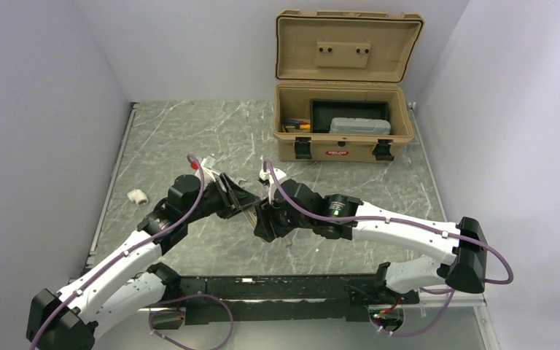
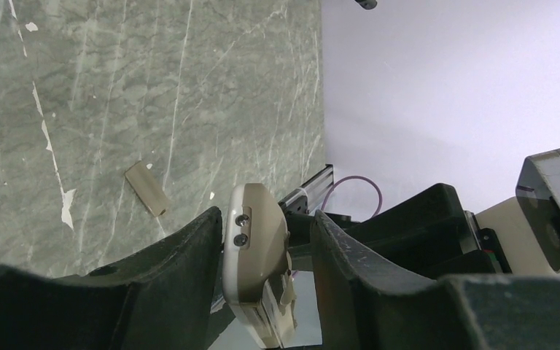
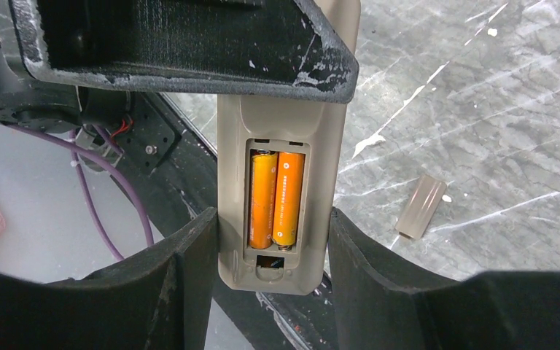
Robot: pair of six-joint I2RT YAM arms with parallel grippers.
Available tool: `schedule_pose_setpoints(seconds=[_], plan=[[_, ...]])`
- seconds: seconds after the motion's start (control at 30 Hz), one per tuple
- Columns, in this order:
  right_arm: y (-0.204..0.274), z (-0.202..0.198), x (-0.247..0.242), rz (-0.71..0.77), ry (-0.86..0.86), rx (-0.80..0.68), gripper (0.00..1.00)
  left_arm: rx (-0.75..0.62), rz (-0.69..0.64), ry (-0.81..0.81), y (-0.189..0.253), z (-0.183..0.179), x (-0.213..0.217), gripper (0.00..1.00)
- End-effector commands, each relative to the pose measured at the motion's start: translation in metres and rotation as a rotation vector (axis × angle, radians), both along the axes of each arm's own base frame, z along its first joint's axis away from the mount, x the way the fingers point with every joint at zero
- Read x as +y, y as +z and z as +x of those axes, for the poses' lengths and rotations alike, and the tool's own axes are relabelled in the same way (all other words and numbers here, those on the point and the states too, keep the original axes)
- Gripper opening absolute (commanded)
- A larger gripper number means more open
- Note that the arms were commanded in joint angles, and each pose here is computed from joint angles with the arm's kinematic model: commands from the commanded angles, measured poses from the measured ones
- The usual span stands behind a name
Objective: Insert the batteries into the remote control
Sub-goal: Pick up the remote control from the center of the board.
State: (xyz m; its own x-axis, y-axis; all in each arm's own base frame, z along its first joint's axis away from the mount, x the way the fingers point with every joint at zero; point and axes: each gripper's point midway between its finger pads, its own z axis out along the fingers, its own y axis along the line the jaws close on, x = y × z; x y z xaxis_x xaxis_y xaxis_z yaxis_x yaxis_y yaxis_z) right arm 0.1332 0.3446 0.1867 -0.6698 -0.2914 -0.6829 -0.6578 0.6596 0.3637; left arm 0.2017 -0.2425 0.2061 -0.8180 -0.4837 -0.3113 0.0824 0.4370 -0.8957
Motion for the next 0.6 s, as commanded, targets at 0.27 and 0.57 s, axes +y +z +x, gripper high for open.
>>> schedule_pose_setpoints(seconds=[0.27, 0.57], plan=[[0.033, 0.011, -0.003, 0.052, 0.007, -0.110, 0.00, -0.047, -0.027, -0.027, 0.016, 0.001, -0.011, 0.46], [0.030, 0.014, -0.007, 0.026, 0.009, -0.125, 0.00, -0.049, -0.030, -0.037, 0.017, -0.001, -0.014, 0.45]])
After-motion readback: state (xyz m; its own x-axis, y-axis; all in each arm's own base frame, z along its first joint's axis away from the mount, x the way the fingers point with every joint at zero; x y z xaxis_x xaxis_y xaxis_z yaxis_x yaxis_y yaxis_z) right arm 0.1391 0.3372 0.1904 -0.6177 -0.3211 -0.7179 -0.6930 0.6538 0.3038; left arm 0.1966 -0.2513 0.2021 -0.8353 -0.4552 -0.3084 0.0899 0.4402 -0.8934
